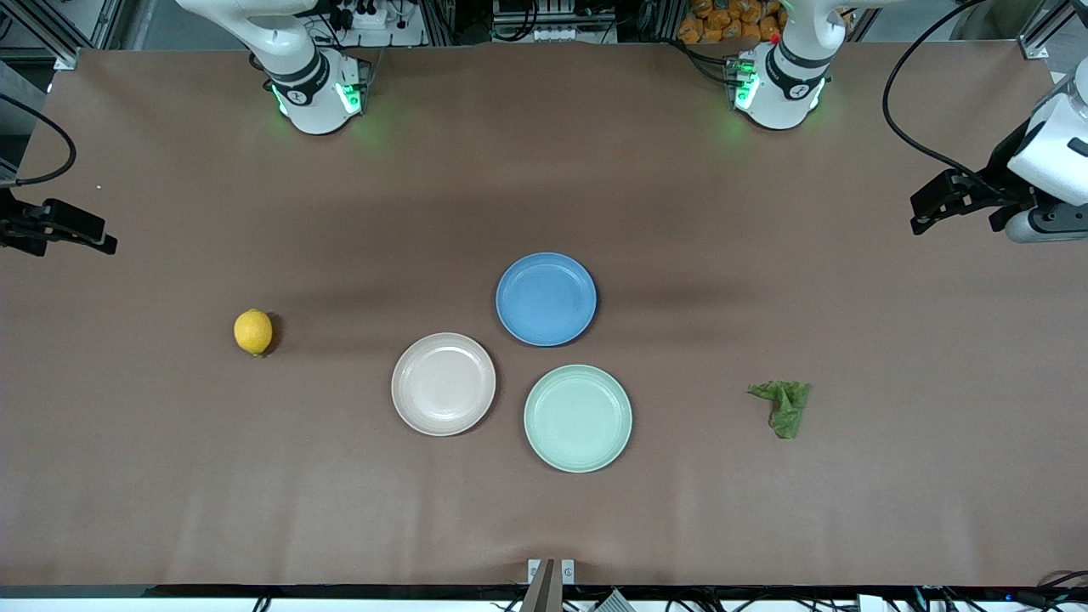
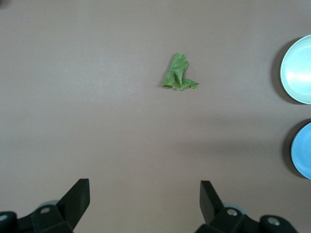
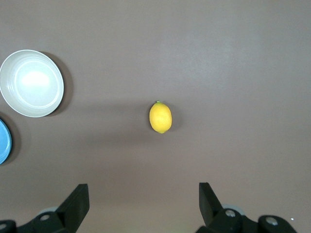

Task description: Place lemon and lettuce in plates

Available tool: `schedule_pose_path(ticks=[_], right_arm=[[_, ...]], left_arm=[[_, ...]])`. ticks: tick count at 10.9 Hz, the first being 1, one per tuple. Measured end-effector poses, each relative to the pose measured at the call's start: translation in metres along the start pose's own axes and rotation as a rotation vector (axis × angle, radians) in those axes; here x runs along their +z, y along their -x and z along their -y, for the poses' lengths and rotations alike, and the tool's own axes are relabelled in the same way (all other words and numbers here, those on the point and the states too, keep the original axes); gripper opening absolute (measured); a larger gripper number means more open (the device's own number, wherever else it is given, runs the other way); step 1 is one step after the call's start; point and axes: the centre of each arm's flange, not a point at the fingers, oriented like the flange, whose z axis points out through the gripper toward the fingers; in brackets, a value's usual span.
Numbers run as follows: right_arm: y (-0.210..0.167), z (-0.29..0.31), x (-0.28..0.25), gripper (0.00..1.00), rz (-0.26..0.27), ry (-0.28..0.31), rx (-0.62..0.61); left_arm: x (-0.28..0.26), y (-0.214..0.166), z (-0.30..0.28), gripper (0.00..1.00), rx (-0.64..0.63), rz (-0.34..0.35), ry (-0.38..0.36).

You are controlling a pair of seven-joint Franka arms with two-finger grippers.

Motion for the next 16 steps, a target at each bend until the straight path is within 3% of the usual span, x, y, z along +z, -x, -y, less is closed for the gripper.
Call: schedule_pose_path(ticks=[6, 10, 16], right_arm=[[0.0, 0.0, 0.0, 1.0, 0.0, 0.0, 0.0], [0.0, -0.002, 0.001, 1.0, 0.005, -0.001, 0.003], [-0.012, -0.002, 0.023, 1.0, 0.031, 0.001, 0.005]], left_arm=[[0.014, -0.005, 0.0, 1.0, 0.0, 0.03, -0.002], [0.062, -0.024, -0.004, 1.0, 0.004, 0.112, -0.007], [0.143, -0.057, -0.012, 1.0, 0.013, 0.175, -0.006]])
